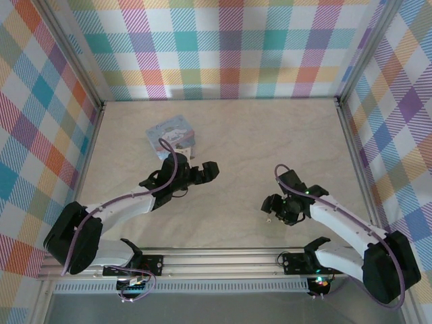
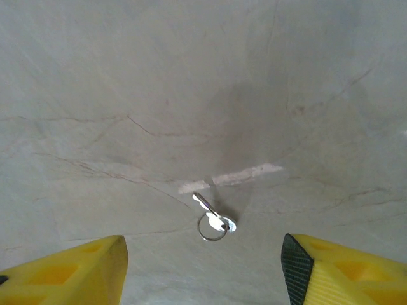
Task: Unlock a padlock with a key
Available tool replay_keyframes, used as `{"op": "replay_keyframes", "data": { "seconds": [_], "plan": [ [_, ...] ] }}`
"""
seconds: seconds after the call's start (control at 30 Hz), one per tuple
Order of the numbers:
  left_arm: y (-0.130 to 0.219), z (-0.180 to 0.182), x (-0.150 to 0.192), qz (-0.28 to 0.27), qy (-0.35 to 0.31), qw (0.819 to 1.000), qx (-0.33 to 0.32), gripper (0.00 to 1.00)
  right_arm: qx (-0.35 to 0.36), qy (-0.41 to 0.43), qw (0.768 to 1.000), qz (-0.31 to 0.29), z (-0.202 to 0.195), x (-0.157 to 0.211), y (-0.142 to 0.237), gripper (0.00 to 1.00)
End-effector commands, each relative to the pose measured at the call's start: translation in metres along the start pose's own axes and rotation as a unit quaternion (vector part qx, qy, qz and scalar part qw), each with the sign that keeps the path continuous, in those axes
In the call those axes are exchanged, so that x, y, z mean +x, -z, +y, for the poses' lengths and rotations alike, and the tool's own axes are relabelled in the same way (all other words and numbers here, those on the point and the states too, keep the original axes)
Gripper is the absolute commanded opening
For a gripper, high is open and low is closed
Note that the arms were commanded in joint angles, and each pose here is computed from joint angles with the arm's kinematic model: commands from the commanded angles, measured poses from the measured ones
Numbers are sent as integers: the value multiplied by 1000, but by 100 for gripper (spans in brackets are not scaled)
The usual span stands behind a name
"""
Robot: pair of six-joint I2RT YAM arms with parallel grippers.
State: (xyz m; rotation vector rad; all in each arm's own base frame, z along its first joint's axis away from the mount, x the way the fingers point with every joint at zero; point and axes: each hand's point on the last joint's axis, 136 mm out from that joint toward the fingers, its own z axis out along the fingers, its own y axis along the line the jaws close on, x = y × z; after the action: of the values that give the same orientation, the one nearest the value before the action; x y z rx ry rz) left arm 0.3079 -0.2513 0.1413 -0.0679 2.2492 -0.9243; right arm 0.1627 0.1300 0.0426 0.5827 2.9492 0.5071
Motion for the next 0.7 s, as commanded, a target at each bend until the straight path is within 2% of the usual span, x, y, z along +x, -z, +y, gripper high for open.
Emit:
{"op": "replay_keyframes", "data": {
  "seconds": [0.0,0.27,0.67],
  "plan": [
    [-1,-21,-9,-12,-4,1000,28,98,1,-22,1000,4,3,5,-7,64],
    [3,-20,-12,-16,-13,1000,21,99,26,1,1000,16,6,7,-17,54],
    [6,-20,-14,-20,-19,1000,16,100,52,6,998,24,2,9,-27,44]
  ]
}}
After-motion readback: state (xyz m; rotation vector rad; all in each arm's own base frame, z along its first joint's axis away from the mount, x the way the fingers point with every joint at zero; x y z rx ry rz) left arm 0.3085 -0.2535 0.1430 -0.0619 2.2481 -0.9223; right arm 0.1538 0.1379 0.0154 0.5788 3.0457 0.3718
